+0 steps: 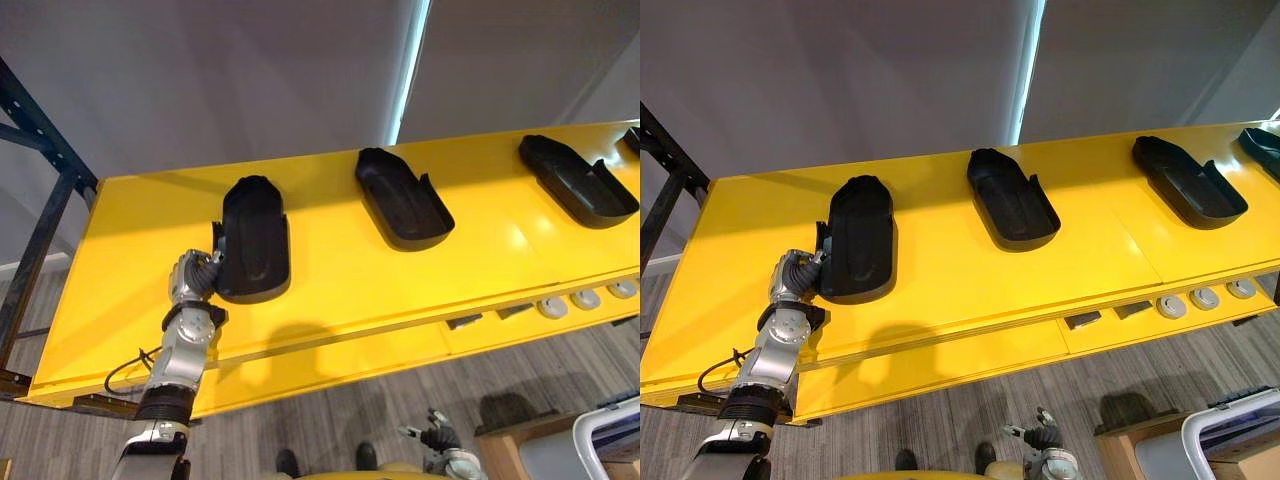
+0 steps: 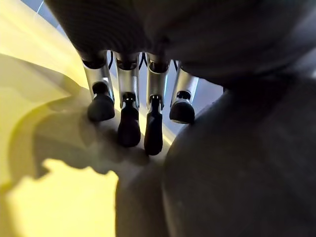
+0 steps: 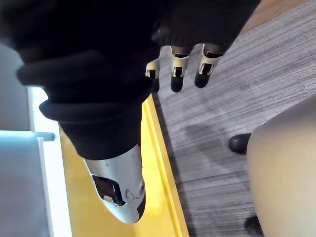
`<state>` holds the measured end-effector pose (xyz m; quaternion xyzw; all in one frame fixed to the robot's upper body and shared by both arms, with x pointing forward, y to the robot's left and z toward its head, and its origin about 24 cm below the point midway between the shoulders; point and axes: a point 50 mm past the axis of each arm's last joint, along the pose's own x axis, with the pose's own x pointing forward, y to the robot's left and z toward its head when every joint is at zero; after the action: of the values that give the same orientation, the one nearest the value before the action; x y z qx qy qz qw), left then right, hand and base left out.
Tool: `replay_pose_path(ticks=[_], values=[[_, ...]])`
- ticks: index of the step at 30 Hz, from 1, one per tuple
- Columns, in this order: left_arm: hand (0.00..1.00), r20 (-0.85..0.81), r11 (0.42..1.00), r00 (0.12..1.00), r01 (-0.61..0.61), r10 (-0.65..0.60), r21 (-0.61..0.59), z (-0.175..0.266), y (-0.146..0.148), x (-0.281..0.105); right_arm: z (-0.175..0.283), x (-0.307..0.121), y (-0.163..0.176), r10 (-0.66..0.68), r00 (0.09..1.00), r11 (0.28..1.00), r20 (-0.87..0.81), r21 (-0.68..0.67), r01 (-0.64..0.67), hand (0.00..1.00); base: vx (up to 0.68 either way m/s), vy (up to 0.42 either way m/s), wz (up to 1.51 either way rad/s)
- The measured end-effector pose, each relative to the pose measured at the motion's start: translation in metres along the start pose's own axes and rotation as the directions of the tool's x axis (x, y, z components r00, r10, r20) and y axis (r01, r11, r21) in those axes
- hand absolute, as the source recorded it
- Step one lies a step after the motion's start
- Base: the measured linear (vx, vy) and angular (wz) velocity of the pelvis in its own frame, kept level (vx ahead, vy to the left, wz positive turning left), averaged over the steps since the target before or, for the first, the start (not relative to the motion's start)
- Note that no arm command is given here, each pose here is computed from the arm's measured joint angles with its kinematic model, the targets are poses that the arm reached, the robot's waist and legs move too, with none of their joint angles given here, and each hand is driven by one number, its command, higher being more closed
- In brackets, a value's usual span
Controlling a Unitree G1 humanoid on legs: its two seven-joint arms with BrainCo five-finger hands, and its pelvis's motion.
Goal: Walk over and take plastic housings, then place them on the shelf
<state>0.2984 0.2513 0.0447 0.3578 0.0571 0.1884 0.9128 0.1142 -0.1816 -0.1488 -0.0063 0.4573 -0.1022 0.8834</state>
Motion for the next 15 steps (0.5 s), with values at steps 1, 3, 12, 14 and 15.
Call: replay_pose_path(ticks=[1,3,12,14,15], values=[[0.00,-0.003,1.000,1.000,-0.003,0.003,-0.004,0.000,0.000,0.000,0.000,0.000,0.000,0.000,1.000,1.000,0.000,0.000,0.000,0.00,0.00,0.000,0.00],[0.00,-0.007,1.000,1.000,-0.006,0.006,-0.006,-0.001,0.001,0.001,0.000,0.000,0.000,0.000,1.000,1.000,0.000,0.001,0.000,0.00,0.00,0.000,0.00],[0.00,-0.044,0.984,0.999,-0.034,0.027,-0.176,0.005,-0.007,-0.003,-0.001,0.000,0.000,0.000,1.000,1.000,-0.006,0.000,0.000,0.00,0.00,-0.002,0.03],[0.00,-0.005,0.970,0.999,-0.038,0.038,-0.240,0.017,-0.010,-0.010,-0.001,0.000,0.000,0.002,1.000,1.000,-0.010,0.000,-0.002,0.00,0.01,-0.008,0.04],[0.00,0.032,0.959,0.998,-0.035,0.045,-0.281,0.027,-0.011,-0.016,-0.002,0.000,0.000,0.002,1.000,1.000,-0.011,0.002,-0.002,0.00,0.01,-0.005,0.04]])
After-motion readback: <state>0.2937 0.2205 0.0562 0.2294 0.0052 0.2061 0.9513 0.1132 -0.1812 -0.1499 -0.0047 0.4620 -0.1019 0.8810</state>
